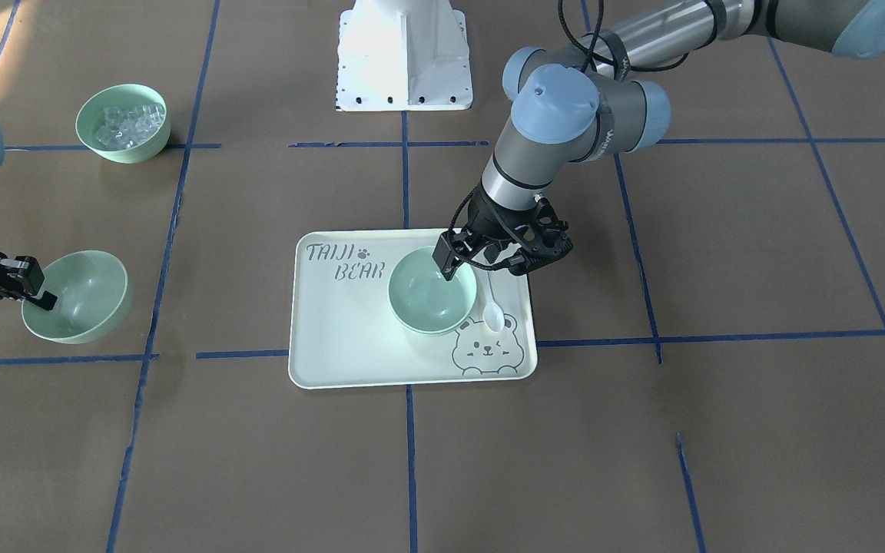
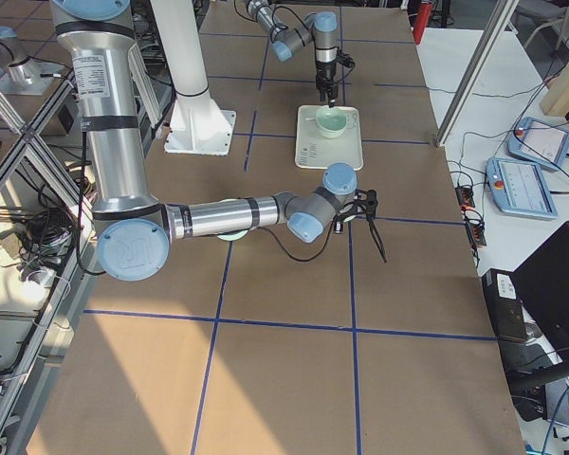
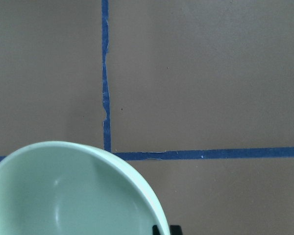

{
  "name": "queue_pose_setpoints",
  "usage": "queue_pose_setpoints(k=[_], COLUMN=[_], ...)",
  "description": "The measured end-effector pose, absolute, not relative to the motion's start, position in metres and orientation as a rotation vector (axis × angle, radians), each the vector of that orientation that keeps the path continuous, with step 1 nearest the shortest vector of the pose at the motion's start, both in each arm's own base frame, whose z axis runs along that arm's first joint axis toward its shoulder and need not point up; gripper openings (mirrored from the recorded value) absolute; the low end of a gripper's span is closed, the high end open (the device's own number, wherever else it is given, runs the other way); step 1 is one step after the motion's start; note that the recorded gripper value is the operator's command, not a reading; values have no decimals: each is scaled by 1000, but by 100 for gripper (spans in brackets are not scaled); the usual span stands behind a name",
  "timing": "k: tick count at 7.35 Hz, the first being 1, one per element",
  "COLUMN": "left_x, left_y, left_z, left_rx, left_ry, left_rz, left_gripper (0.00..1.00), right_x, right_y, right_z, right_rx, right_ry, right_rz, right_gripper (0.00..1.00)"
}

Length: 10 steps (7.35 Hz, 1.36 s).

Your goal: Stack green bowls together

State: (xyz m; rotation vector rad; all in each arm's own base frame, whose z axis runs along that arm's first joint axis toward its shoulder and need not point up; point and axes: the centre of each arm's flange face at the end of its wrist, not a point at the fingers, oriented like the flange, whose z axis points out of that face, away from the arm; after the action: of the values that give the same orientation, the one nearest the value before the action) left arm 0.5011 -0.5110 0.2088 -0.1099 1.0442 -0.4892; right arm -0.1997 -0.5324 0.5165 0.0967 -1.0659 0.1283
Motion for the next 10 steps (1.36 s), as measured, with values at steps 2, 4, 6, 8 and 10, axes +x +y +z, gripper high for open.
queue_pose_setpoints(k=[2, 4, 6, 8, 10], left_x=[474, 429, 374, 332, 294], left_y=[-523, -530, -539, -542, -546], left_z=[212, 230, 256, 290, 323], left_rx=[-75, -12, 62, 110, 115], left_ry=[1020, 967, 930, 894, 879], left_rz=[-440, -349, -290, -233, -168], left_gripper=[100, 100, 100, 100, 100], right_x=[-218, -269, -335, -404, -458], right_y=[-552, -565, -562, -548, -529], right_z=[473, 405, 337, 278, 231], right_rx=[86, 45, 17, 23, 36], right_ry=[-1115, -1182, -1211, -1180, -1132], right_rz=[164, 181, 200, 197, 188], right_gripper=[0, 0, 0, 0, 0])
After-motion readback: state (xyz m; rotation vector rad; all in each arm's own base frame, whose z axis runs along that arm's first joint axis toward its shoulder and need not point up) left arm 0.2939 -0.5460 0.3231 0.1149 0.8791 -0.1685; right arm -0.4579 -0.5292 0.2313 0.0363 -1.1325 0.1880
